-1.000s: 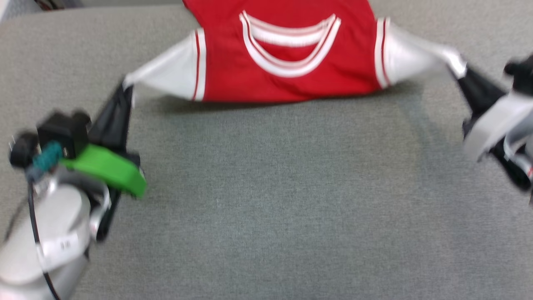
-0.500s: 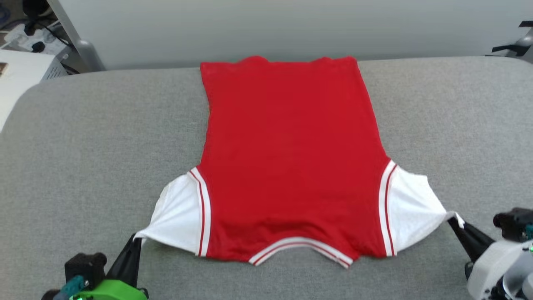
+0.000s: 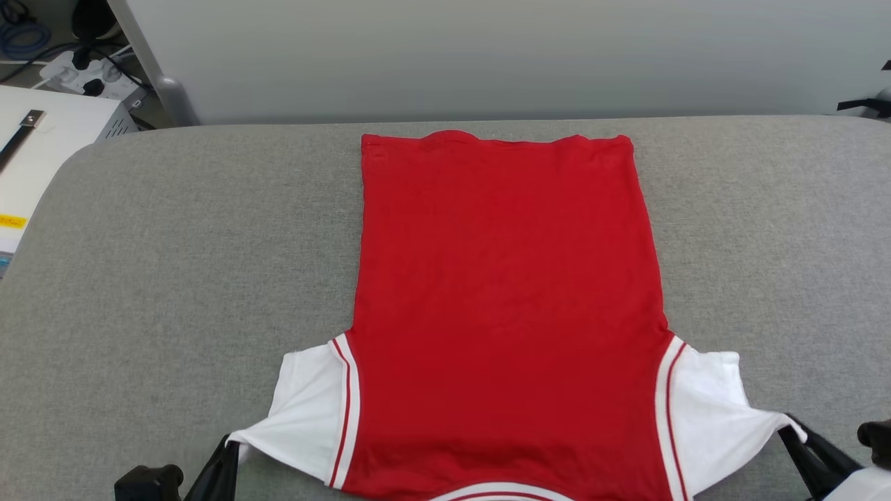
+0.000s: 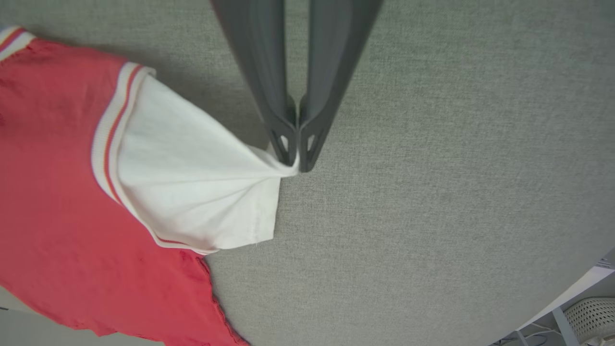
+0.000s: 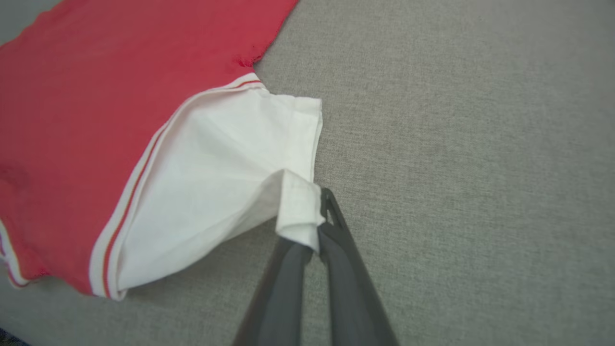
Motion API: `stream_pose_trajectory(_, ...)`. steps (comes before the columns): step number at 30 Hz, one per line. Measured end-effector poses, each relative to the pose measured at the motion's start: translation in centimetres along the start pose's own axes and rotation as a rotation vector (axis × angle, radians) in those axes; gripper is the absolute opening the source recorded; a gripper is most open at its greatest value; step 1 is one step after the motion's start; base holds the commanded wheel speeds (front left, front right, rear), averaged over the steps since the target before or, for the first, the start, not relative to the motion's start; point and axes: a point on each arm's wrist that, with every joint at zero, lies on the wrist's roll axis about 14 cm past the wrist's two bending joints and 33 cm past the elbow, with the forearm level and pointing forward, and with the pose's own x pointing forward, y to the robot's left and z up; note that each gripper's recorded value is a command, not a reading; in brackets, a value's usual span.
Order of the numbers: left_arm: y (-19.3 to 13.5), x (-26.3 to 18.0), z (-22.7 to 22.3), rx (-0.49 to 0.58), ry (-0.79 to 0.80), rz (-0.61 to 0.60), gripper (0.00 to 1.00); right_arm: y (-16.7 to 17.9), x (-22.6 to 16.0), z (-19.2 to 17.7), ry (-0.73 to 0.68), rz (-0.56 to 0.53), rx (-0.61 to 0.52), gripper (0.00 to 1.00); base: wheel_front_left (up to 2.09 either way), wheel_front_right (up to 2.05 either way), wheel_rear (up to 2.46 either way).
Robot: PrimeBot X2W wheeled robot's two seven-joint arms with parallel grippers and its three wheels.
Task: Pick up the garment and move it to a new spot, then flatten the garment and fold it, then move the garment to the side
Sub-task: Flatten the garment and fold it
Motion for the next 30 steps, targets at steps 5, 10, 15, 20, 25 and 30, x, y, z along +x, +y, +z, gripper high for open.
stream_pose_trajectory(5, -0.9, 0.6, 1.0, -0.007, -0.038, -0.020, 0.00, -0.9, 0.6, 4.8, -0.125, -0.017, -0.047, 1.00, 0.00, 0.00, 0.00)
stream_pose_trajectory(10, -2.0, 1.5, 2.5, -0.007, -0.090, -0.045, 0.00, -2.5, 0.8, 13.2, -0.311, -0.049, -0.146, 1.00, 0.00, 0.00, 0.00)
stream_pose_trajectory(15, -3.4, 3.1, 4.8, 0.012, -0.161, -0.078, 0.00, -2.1, 3.0, 25.0, -0.474, -0.036, -0.248, 1.00, 0.00, 0.00, 0.00)
stream_pose_trajectory(20, -4.5, 4.8, 5.8, 0.033, -0.194, -0.116, 0.00, -1.0, 8.0, 26.8, -0.289, 0.022, -0.276, 1.00, 0.00, 0.00, 0.00)
stream_pose_trajectory(25, -5.1, 6.7, 5.9, 0.035, -0.202, -0.129, 0.00, -1.3, 14.2, 26.8, -0.044, 0.035, -0.280, 1.00, 0.00, 0.00, 0.00)
stream_pose_trajectory(30, -5.3, 8.5, 5.4, 0.028, -0.196, -0.125, 0.00, -2.3, 19.8, 21.6, 0.302, 0.028, -0.254, 1.00, 0.00, 0.00, 0.00)
